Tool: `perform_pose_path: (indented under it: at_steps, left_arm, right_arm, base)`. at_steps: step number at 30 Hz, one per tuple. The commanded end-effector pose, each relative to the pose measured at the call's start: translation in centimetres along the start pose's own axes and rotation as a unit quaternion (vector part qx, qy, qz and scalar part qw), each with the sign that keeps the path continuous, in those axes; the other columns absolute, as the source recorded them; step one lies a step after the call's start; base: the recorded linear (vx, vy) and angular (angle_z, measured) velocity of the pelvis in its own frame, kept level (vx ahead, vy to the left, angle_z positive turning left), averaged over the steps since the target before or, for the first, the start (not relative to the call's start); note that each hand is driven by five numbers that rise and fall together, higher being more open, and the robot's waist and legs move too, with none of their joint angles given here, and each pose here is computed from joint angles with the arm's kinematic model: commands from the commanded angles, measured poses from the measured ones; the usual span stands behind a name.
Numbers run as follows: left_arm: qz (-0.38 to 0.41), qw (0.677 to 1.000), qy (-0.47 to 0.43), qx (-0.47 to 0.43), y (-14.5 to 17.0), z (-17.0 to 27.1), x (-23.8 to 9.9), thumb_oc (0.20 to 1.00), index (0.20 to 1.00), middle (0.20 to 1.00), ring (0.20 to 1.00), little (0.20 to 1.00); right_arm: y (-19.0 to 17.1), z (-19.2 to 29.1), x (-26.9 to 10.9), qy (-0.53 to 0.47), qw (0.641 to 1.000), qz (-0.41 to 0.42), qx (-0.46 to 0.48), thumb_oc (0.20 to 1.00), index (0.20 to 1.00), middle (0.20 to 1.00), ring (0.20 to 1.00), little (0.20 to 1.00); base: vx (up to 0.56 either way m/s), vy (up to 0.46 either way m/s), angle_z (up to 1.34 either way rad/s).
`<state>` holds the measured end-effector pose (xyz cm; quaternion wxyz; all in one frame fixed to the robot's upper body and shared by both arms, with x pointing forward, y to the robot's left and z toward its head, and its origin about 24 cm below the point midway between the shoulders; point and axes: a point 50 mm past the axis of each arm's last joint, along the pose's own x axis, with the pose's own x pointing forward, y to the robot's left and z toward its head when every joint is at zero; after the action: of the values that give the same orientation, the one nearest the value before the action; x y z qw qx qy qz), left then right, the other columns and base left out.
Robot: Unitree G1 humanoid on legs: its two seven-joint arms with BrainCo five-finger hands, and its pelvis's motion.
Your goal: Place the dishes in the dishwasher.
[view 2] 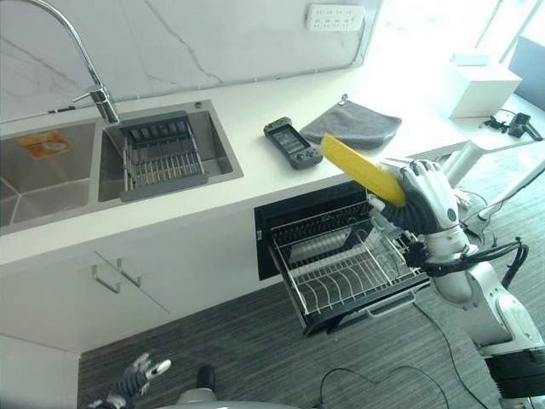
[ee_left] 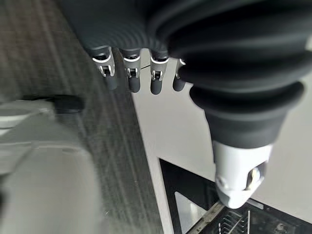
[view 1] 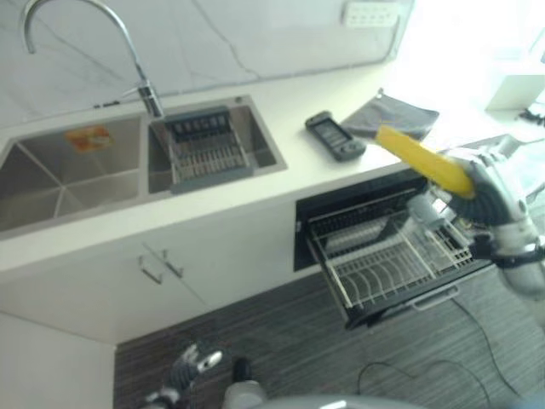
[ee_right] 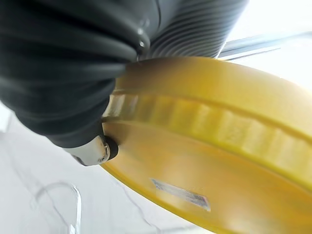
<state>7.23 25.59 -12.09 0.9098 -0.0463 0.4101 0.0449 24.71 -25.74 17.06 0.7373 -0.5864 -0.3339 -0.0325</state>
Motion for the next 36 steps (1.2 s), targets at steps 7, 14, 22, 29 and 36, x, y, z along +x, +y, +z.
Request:
perform_pose_path:
  at_steps: [7, 14, 22, 29, 36]
  left_arm:
    - [0.023, 0.997, -0.069, 0.007, 1.2, 2.9, 1.1, 1.000, 1.000, 1.000, 1.000, 1.000]
    - [0.044, 0.998, -0.054, -0.002, 1.9, 1.8, 0.8, 1.000, 1.000, 1.000, 1.000, 1.000]
    - [0.068, 0.997, -0.046, -0.005, 2.6, 1.7, 0.6, 1.000, 1.000, 1.000, 1.000, 1.000]
    - [0.093, 0.993, -0.061, -0.026, 3.4, 3.0, 1.1, 1.000, 1.000, 1.000, 1.000, 1.000]
    - [0.102, 0.994, -0.033, -0.011, 4.5, 2.0, 0.0, 1.000, 1.000, 1.000, 1.000, 1.000]
  right_arm:
    - [-0.2, 0.5, 0.8, -0.067, 0.997, 0.010, -0.032, 0.200, 0.200, 0.200, 0.200, 0.200]
    - [2.8, -0.4, -1.5, -0.056, 0.996, 0.067, -0.019, 0.200, 0.200, 0.200, 0.200, 0.200]
    - [4.9, -0.9, -2.2, -0.044, 0.994, 0.097, -0.010, 0.200, 0.200, 0.200, 0.200, 0.200]
    - [6.0, -2.1, -1.7, -0.040, 0.994, 0.098, -0.027, 0.200, 0.200, 0.200, 0.200, 0.200]
    - [6.7, -3.7, -1.5, -0.006, 0.991, 0.116, -0.062, 0.200, 0.200, 0.200, 0.200, 0.200]
  base:
    - [0.00, 0.000, 0.00]
    - [0.00, -0.005, 0.05]
    - [0.01, 0.005, 0.01]
    - [-0.03, 0.002, 0.05]
    - [0.05, 0.001, 0.10]
